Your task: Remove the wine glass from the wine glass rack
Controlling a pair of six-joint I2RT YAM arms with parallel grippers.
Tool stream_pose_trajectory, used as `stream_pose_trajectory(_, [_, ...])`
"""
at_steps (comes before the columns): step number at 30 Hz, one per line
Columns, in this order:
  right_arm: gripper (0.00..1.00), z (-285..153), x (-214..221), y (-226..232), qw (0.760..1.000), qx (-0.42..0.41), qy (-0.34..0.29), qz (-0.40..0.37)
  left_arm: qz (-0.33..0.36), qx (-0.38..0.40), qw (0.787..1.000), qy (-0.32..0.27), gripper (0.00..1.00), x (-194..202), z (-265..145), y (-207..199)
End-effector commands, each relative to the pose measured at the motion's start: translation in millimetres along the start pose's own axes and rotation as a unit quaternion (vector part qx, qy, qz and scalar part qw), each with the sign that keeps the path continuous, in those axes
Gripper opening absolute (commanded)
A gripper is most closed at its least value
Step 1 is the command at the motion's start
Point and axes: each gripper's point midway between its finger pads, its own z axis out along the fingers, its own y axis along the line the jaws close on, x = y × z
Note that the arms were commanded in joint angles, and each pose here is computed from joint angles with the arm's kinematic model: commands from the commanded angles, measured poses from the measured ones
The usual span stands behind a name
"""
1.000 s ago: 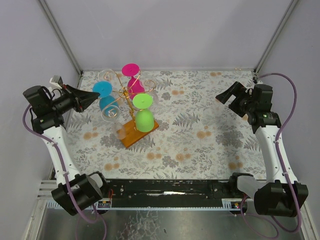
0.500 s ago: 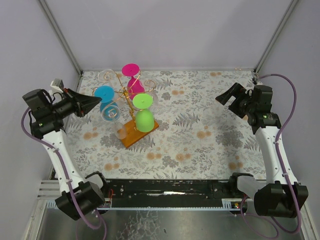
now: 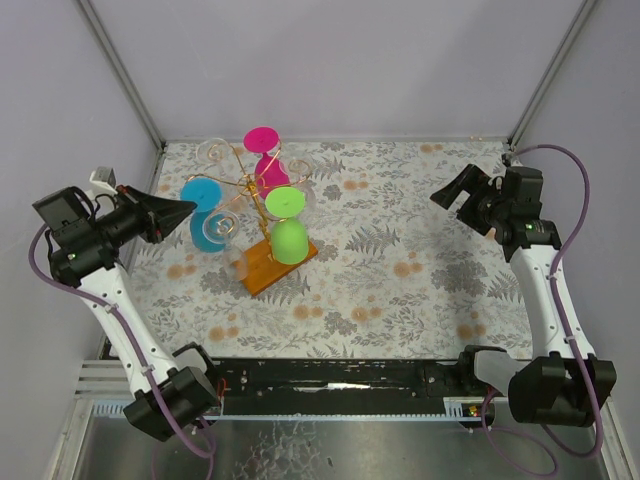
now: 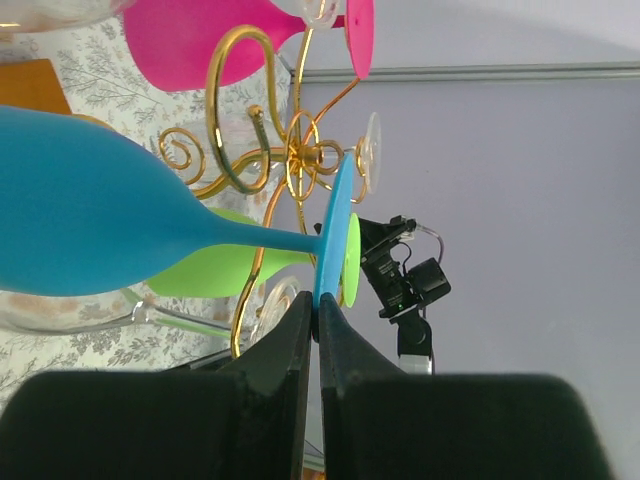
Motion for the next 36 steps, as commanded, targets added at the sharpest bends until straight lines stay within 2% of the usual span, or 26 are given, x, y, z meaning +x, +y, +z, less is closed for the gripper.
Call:
stream_pose_trajectory(1, [0.99,-5,-23,13,0.999,-0.010,-0.028,-0.022,0.013,-0.019,1.000,-0.013,0.00,11,-12,-4])
stream_pose_trajectory(15, [0.99,1,-38,20,0.999,-0.013,-0.031,-0.034,0.062,-0.111,0.985,-0.114,0.00,-22,-27,2])
stream_pose_trajectory(19, [0.99,2,-40,21,0.999,-0.013,-0.033,-0.035,0.100,-0.139,0.975,-0.142,0.00,-37,-33,1])
stream_pose_trajectory(22, [0.99,1,-43,23,0.999,-0.015,-0.036,-0.034,0.156,-0.142,0.965,-0.156,0.00,-50,-36,-10])
stream_pose_trajectory(30, [0.99,7,-51,30,0.999,-0.023,-0.032,-0.025,0.367,-0.106,0.913,-0.145,0.00,-80,-38,-59])
stream_pose_trajectory(36, [0.99,9,-62,37,0.998,-0.028,-0.041,-0.027,0.503,-0.082,0.851,-0.123,0.00,-81,-23,-97])
